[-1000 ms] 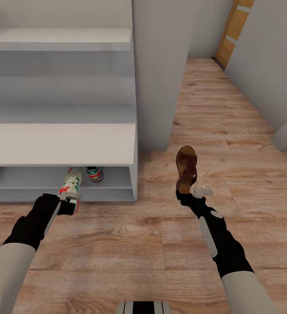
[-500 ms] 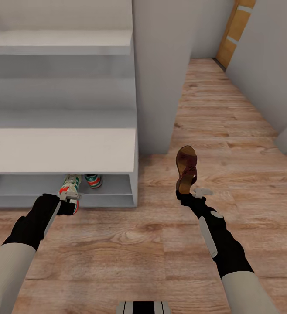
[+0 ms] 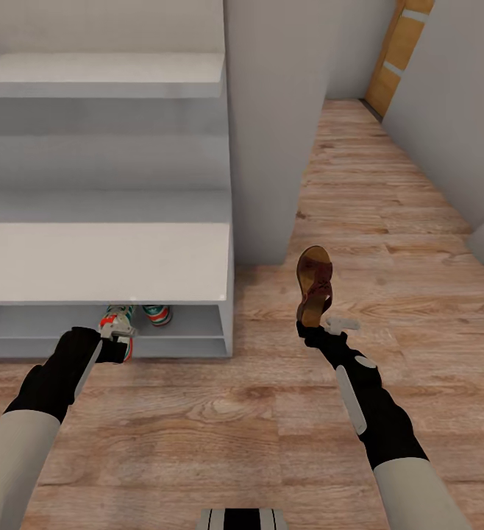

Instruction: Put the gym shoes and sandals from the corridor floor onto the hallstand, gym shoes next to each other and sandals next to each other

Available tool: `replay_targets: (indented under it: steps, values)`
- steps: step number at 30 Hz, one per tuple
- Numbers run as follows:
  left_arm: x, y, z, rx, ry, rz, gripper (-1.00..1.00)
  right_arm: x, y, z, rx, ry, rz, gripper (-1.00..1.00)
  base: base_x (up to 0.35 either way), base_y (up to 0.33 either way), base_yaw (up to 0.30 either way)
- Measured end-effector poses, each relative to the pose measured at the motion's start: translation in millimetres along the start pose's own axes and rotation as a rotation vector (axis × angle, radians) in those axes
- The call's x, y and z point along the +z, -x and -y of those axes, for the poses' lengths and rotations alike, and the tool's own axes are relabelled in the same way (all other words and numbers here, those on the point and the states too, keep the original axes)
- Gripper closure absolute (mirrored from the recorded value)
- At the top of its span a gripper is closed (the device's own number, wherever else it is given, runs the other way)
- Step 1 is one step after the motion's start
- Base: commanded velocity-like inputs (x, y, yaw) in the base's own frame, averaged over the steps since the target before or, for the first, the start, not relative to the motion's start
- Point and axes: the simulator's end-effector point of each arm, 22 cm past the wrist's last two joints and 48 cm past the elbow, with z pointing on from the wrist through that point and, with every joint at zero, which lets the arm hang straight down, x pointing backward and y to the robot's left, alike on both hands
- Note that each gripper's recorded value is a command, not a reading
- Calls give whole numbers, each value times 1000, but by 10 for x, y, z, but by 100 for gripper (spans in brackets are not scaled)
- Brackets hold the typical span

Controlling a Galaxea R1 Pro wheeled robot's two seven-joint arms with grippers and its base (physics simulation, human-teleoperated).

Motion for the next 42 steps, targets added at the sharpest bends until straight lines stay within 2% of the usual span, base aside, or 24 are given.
replay_targets:
  steps: [20,42]
  values:
    - [7,-10,8,2,1,-3,100,0,-1,1,0,0,0,100,121,10,0]
    - [10,-16,12,3,0,-3,100,0,0,2,1,0,0,100,25,0,0]
